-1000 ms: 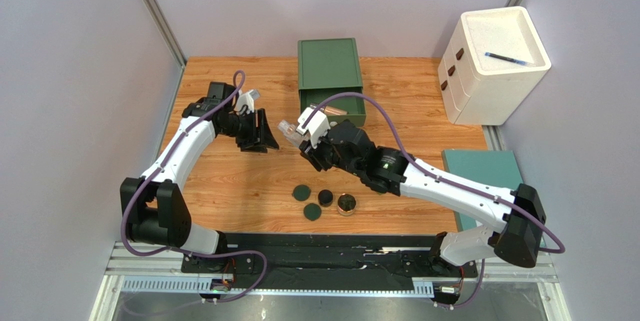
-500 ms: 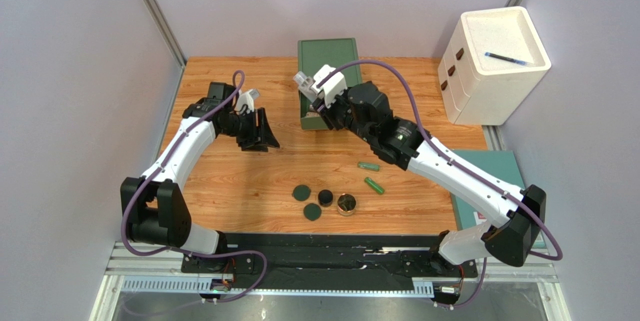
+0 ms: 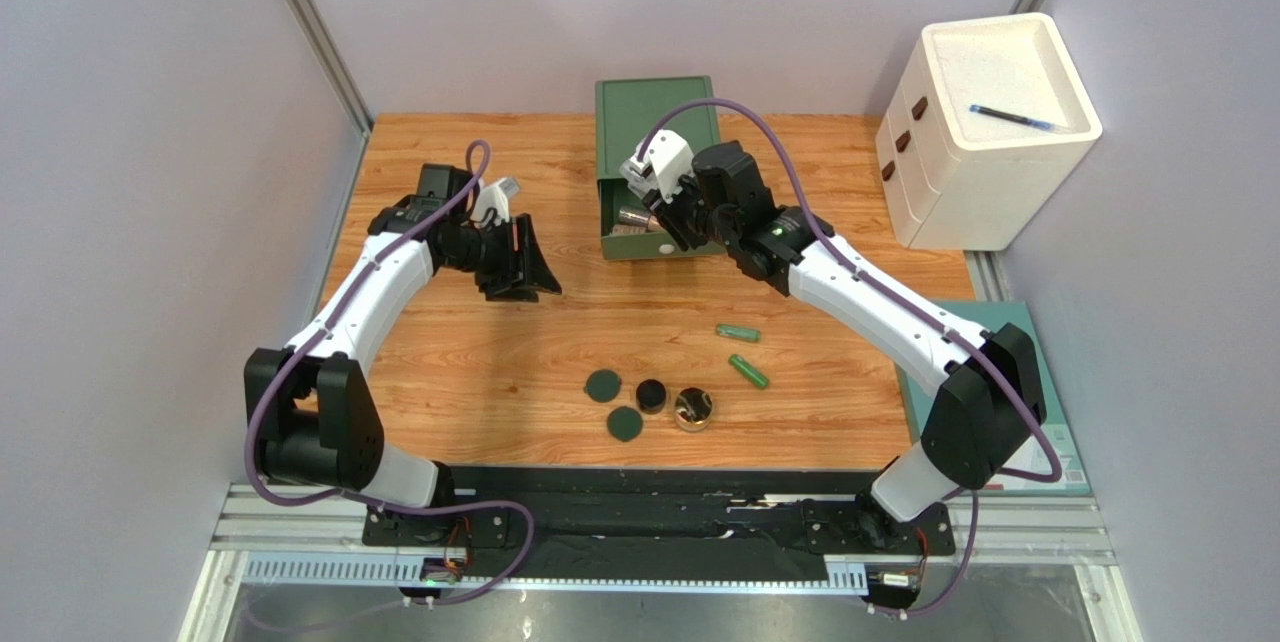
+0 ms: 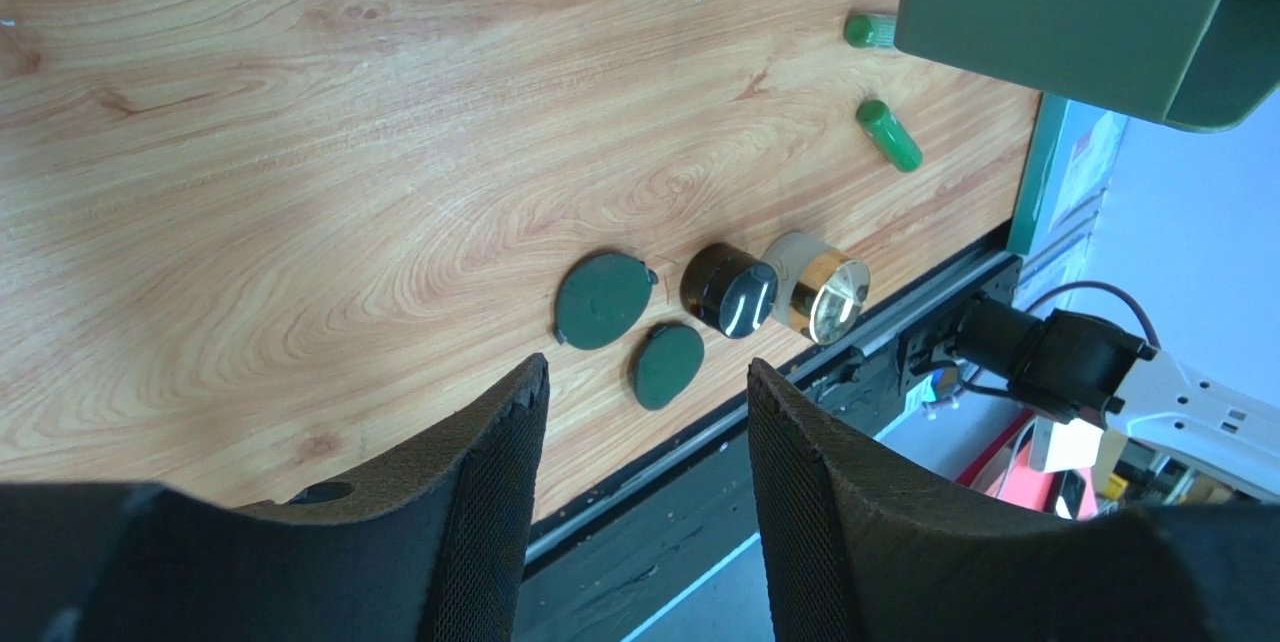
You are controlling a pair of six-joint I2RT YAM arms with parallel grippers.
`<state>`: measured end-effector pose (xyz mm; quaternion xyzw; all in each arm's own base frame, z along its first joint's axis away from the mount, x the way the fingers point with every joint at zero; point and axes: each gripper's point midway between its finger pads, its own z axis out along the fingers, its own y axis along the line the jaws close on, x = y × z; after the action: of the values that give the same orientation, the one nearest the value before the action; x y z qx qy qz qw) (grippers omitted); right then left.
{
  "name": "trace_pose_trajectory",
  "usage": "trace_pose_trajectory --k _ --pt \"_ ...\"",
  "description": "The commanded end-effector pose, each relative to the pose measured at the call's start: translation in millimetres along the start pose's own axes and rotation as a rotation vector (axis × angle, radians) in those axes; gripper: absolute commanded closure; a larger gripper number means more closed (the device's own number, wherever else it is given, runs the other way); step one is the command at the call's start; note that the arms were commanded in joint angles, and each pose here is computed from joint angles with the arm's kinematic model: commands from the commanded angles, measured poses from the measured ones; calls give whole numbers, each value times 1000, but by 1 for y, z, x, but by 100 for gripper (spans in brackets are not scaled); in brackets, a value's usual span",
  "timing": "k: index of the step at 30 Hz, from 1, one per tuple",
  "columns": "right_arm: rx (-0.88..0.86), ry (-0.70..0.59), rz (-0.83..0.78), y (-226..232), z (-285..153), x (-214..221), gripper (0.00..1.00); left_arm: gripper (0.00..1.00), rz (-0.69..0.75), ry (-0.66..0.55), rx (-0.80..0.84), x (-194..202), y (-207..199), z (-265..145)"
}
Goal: Organize the makeup
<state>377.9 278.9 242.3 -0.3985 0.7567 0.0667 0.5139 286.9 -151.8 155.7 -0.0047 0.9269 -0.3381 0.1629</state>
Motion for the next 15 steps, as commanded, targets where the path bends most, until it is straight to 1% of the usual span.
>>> trace_pose_trajectory --k 1,3,4,5,7,10,15 --pt "48 -53 6 -19 3 -24 73 43 3 -9 22 -6 -5 1" --pt "63 -57 21 -23 3 -28 57 43 9 -15 26 -9 -7 0" --pt "75 -61 31 -26 3 -30 42 43 8 -16 26 -10 -8 0" --pt "87 -70 38 -29 1 -33 37 43 9 -18 26 -11 -8 0" --pt "106 -90 50 -33 -2 -39 30 43 10 -21 31 -14 -10 0" --pt "125 -120 64 -38 -8 -48 26 42 10 -28 37 -19 -13 -1" --pt "167 -150 91 -49 -17 -59 23 43 7 -45 59 -29 -20 -1"
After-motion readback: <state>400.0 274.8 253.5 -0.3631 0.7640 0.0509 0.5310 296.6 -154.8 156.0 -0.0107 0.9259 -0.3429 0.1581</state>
